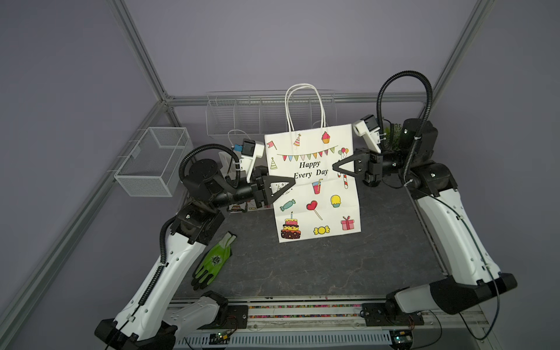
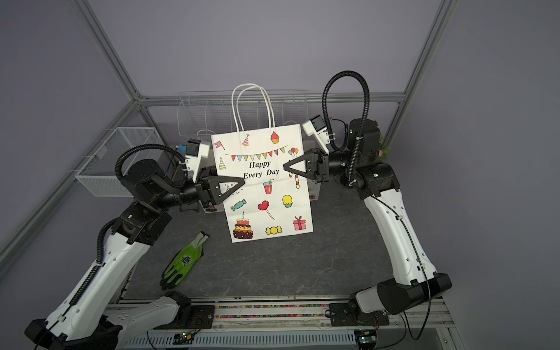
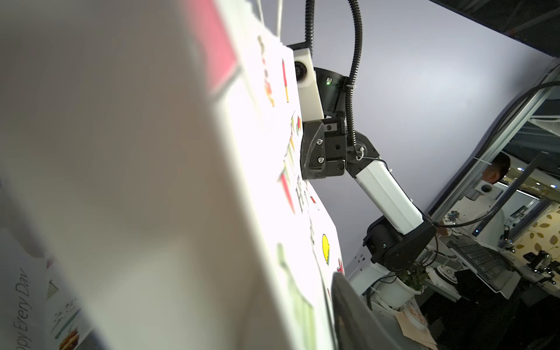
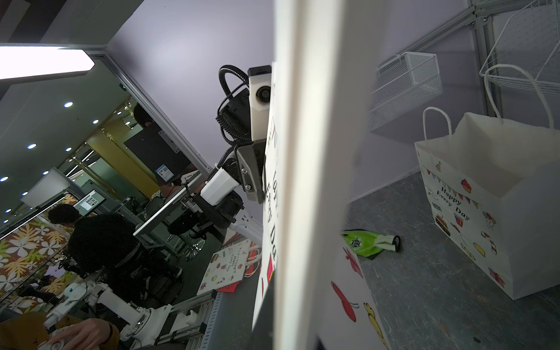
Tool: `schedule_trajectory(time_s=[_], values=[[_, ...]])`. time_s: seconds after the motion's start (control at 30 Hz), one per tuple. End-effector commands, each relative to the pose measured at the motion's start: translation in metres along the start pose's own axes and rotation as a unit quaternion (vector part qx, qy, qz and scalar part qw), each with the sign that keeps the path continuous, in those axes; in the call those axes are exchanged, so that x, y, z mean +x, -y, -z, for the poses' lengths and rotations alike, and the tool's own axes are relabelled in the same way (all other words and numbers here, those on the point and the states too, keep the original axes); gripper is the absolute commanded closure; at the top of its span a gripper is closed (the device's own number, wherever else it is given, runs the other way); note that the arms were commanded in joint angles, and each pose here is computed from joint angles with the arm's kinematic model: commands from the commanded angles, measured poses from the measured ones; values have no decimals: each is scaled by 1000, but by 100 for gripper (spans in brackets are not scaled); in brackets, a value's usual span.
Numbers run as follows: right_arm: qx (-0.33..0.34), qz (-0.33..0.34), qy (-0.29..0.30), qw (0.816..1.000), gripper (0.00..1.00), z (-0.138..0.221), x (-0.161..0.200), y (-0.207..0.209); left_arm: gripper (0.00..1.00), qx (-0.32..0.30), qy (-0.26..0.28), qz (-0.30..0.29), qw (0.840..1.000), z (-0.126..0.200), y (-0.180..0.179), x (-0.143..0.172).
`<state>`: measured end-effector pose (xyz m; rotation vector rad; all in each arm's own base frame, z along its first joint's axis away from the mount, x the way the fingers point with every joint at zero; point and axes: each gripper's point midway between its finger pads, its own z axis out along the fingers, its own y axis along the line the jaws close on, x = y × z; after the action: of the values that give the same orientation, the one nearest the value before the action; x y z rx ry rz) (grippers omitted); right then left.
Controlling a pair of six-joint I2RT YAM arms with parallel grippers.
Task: Put away the paper bag
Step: Press the paper bag.
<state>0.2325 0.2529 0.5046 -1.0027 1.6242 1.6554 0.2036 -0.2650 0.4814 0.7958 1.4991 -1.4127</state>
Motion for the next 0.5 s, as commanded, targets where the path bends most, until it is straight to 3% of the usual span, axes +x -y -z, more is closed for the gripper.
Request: schedule_trajectory(time_s=[0.0,0.1,0.23,0.33,0.4,0.47], values=[[3,25,4,1000,93,5,-1,-8,66,-5,-10,6,1000,1,-2,12],[7,32,9,999,93,10,-1,-12,71,-10,-12,1,1000,4,0,13],[14,38,16,999,93,15,-2,-15,70,-11,-20,7,1000,5,-1,19],[18,39,19,999,93,17,-2,-17,52,-13,-25,14,1000,5,-4,25],[19,38,20,999,93,17,-1,-16,31,-10,-25,17,999,5,-4,27],[20,40,20,999,93,17,0,-17,20,-8,-26,18,999,5,-3,28]])
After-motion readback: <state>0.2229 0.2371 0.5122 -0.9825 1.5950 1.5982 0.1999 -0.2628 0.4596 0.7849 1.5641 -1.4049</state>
